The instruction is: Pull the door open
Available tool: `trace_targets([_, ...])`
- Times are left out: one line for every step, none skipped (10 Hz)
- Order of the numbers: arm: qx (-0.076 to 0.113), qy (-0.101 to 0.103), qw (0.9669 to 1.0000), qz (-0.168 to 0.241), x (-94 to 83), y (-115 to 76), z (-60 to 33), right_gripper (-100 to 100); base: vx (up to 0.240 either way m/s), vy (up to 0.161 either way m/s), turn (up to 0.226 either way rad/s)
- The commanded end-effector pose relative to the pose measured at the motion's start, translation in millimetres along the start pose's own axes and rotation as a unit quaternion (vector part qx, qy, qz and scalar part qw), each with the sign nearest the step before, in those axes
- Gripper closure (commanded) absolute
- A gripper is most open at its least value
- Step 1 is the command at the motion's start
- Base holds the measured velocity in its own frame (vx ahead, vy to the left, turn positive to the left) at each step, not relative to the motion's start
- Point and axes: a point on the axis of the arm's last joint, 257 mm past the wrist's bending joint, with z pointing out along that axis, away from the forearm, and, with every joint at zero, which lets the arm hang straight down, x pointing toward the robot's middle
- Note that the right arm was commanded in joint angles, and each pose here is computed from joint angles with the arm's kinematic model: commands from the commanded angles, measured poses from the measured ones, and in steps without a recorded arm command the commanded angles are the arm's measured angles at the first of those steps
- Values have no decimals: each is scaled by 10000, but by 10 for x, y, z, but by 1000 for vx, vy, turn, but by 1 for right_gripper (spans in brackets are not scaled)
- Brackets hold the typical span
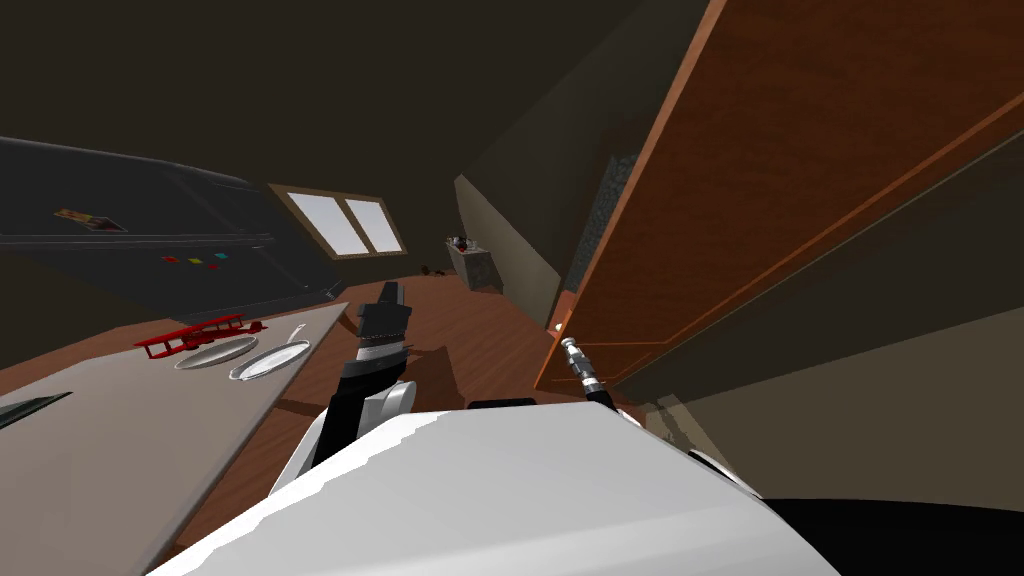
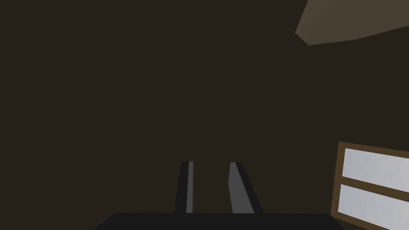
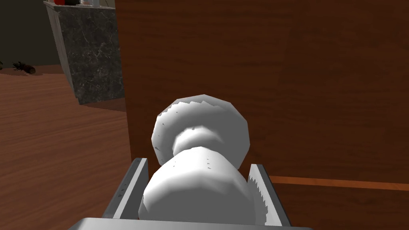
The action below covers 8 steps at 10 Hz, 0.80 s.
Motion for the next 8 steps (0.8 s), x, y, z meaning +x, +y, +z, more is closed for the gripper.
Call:
trace_targets([100, 14, 9999, -30, -6, -9, -109, 100, -32, -5, -23])
trace_targets([164, 23, 9999, -46, -9, -16, -178, 100, -24, -9, -33])
trace_targets([242, 32, 9997, -63, -12, -26, -261, 100, -14, -9, -43])
trace_targets([331, 40, 9994, -78, -14, -37, -355, 100, -11, -9, -38])
trace_targets([430, 47, 9990, -90, -16, -52, -459, 100, -9, -18, -36])
trace_targets([537, 52, 9985, -97, -16, -68, -569, 100, -11, -20, -51])
trace_targets([648, 55, 9978, -100, -16, -86, -684, 100, -21, -23, -39])
trace_targets([750, 16, 9971, -101, -34, -100, -799, 100, -23, -33, -41])
